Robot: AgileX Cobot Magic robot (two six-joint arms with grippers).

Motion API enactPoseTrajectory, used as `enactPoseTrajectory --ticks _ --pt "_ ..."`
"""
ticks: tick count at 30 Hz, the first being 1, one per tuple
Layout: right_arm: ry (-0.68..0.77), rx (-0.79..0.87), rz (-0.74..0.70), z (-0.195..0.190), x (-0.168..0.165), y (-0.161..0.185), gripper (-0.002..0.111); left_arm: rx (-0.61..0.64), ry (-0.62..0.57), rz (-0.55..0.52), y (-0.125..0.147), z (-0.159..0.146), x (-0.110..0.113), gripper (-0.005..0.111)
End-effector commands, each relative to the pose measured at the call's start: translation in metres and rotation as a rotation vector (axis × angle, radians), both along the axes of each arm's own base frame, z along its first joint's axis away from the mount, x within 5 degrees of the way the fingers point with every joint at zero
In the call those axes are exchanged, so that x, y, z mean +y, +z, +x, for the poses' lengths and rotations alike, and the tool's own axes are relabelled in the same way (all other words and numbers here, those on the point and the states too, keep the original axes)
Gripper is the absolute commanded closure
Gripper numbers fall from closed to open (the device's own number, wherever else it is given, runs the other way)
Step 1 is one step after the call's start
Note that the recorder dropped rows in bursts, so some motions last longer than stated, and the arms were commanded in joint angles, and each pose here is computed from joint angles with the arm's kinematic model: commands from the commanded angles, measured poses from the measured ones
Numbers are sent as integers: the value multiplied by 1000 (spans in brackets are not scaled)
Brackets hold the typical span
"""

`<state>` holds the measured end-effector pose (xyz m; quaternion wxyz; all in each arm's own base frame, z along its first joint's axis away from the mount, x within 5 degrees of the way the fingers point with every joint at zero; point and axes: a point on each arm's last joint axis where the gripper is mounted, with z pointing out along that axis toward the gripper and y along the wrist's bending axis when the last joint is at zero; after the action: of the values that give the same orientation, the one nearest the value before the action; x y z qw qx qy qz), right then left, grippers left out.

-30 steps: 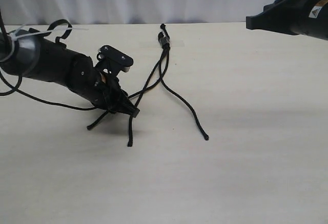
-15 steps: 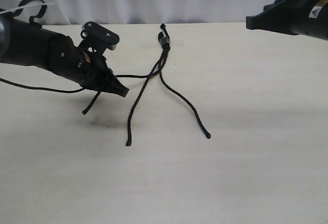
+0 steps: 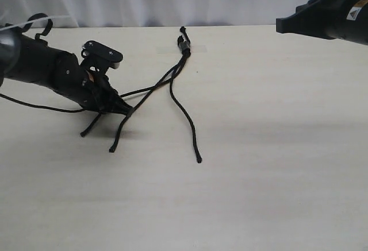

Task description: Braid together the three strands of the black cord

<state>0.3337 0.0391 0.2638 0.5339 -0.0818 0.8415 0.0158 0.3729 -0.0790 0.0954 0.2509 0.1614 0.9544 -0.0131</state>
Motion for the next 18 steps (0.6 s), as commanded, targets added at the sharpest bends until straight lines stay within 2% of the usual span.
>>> enactPoseTrajectory --ticks 1,5,9,11,14,18 --pt "-11 1 5 1 -2 2 104 -2 24 -16 0 0 0 67" --pt "-13 17 2 0 -3 1 104 -10 37 -29 4 1 0 62" --pt "-48 95 24 1 -4 4 104 -90 28 -41 35 1 0 67" --pt "-76 168 56 1 -4 6 104 -166 14 -48 65 -1 0 81" --pt "-22 285 36 1 14 4 104 -300 11 -63 114 -7 7 105" --pt "168 384 0 5 71 -10 104 -471 65 -91 176 -24 28 107"
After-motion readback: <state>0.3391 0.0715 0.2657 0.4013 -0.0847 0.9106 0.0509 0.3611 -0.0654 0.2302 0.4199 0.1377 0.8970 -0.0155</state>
